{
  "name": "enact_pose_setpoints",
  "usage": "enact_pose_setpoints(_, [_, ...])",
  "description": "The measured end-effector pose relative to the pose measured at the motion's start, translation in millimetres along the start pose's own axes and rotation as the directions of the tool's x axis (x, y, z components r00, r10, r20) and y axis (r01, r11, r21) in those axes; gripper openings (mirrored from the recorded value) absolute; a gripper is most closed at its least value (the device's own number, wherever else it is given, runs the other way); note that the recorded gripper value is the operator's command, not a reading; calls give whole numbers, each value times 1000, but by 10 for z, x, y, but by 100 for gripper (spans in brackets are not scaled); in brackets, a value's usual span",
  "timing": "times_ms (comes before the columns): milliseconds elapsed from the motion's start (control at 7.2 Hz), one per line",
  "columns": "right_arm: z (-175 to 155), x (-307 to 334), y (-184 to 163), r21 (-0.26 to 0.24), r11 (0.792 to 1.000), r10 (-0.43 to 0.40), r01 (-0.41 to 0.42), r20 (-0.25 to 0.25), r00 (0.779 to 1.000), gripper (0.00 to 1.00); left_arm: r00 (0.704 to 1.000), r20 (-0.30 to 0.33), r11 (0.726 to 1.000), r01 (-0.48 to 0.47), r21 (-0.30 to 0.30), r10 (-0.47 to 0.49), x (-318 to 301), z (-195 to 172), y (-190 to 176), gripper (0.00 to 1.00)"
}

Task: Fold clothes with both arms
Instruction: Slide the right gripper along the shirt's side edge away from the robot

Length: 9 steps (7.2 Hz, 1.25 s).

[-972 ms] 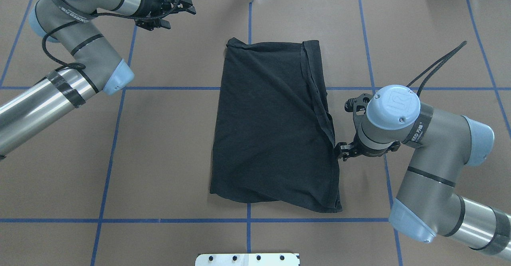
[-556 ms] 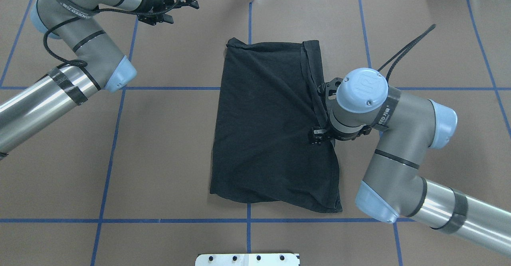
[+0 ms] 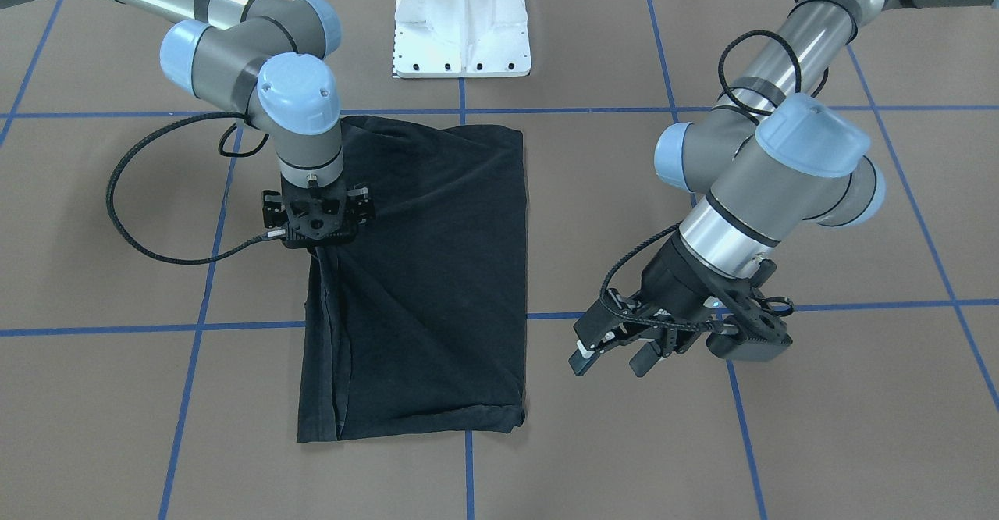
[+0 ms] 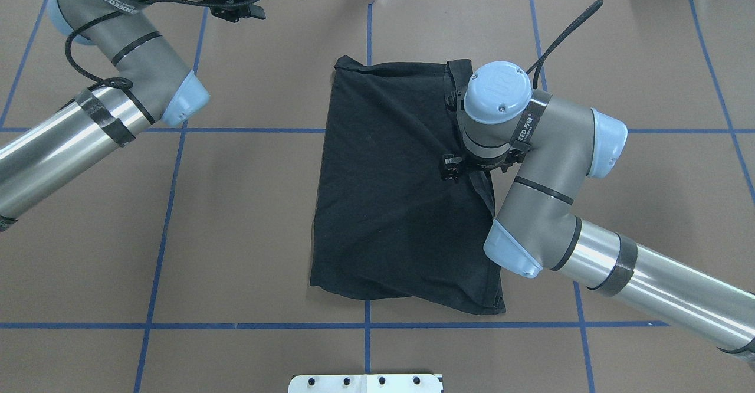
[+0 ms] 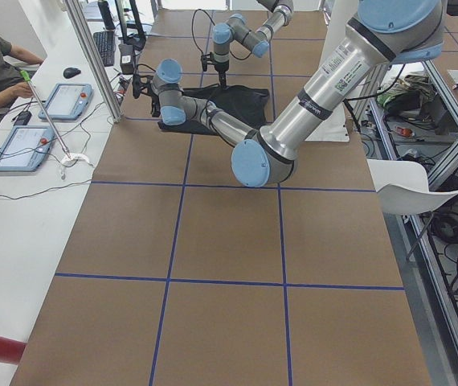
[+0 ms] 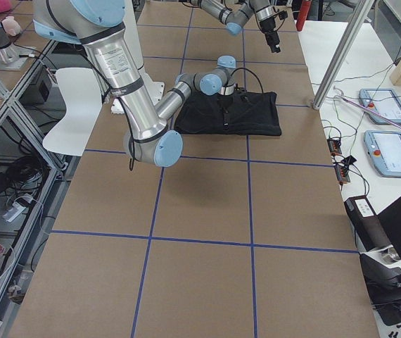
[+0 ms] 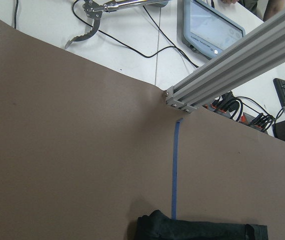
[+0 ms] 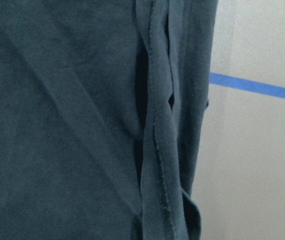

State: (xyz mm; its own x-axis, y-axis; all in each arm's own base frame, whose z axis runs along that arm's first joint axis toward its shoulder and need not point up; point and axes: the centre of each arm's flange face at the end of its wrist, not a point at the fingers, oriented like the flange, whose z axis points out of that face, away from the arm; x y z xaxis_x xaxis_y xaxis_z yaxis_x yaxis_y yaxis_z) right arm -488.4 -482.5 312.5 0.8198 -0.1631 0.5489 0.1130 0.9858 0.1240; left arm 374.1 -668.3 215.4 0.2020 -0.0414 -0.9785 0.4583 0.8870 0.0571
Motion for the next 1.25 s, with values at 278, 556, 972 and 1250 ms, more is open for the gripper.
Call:
enact_pose_setpoints(278, [167, 51, -57, -24, 1000, -9, 9, -26, 1000, 100, 1000, -3, 1000, -1, 0, 1, 93, -54, 8, 100])
enact_pose_setpoints(556, [247, 84, -81, -35, 999, -19, 18, -39, 999, 100, 1000, -5, 1000, -2, 1, 2, 125, -72, 11, 100])
enact_pose_setpoints(972, [224, 344, -218, -38, 998, -60, 58, -53, 997, 100, 1000, -9, 1000, -4, 1, 4, 172, -83, 9, 100])
enact_pose_setpoints(1250, [336, 791, -275, -58, 995, -87, 82, -83, 993, 100, 1000, -13, 1000, -5, 2, 5, 215, -88, 5, 100])
